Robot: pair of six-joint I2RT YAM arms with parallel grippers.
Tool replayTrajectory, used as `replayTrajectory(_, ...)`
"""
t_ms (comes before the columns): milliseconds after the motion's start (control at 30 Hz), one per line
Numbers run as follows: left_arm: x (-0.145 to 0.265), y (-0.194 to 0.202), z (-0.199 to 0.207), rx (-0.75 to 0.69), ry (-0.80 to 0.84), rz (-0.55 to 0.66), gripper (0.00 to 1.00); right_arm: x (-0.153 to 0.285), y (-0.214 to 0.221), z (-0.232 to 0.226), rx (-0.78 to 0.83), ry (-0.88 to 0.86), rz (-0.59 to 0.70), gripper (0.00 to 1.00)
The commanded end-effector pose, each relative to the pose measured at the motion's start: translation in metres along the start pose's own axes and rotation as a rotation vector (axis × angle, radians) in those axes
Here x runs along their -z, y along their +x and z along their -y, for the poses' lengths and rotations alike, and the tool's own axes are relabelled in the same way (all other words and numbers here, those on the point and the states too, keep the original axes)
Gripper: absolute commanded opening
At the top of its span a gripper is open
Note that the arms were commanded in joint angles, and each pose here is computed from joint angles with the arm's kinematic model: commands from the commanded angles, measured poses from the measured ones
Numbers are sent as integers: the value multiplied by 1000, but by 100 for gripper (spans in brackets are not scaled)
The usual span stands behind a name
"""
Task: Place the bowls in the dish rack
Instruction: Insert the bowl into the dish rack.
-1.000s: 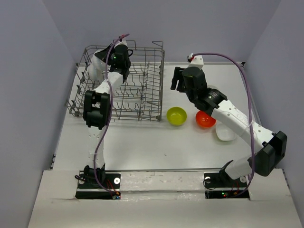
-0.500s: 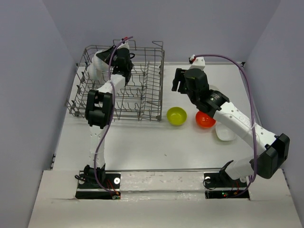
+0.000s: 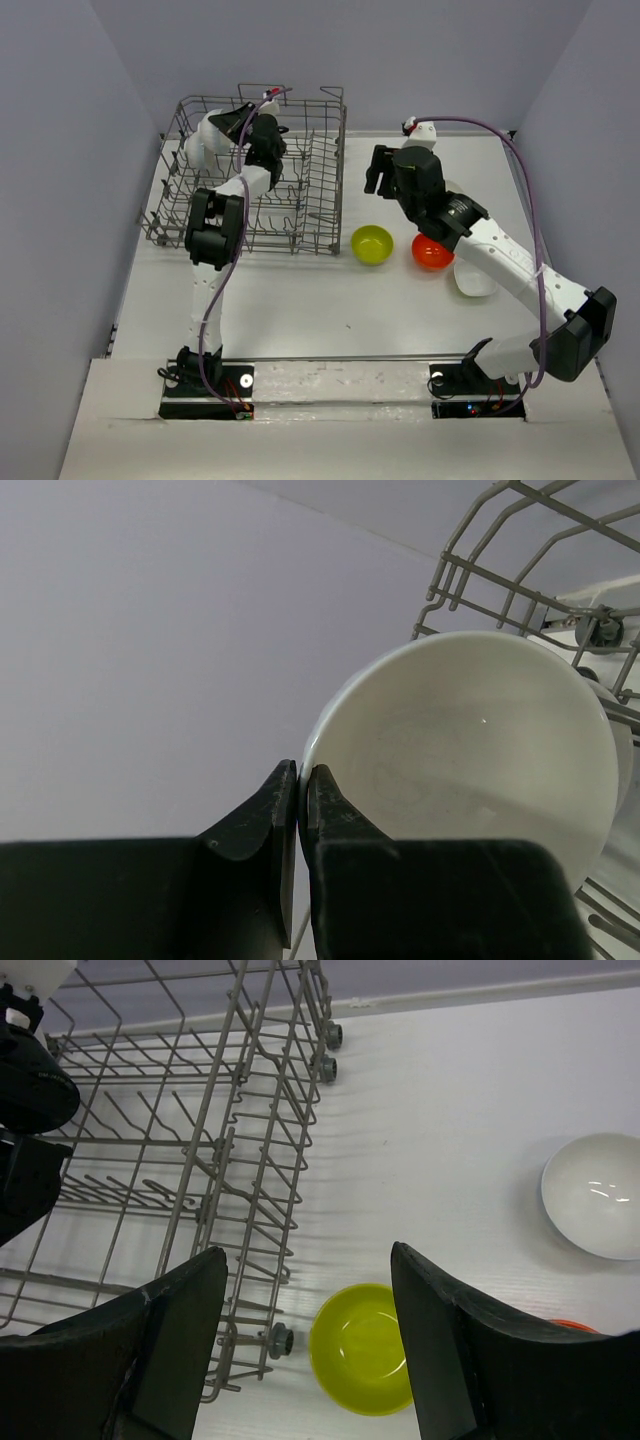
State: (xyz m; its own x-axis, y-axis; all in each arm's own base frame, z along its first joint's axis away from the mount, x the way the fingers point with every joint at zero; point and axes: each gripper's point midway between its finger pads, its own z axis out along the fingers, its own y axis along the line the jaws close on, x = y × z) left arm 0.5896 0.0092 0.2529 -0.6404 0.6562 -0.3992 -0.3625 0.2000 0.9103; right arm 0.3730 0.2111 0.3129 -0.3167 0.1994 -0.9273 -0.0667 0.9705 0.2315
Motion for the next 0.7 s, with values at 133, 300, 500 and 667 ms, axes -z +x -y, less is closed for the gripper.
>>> replayTrajectory(133, 6, -2, -11, 51, -60, 12, 0, 15, -24, -8, -44, -50, 76, 72)
replayTrajectory(300, 11, -5, -6, 33, -64, 28, 0, 17, -22, -8, -47, -56, 72, 72)
replayTrajectory(500, 19, -7, 4, 11, -59, 44, 0, 17, -19, -7, -48, -57, 68, 72)
replayTrajectory(667, 21, -8, 6, 8, -61, 48, 0, 16, -18, -8, -49, -60, 67, 72)
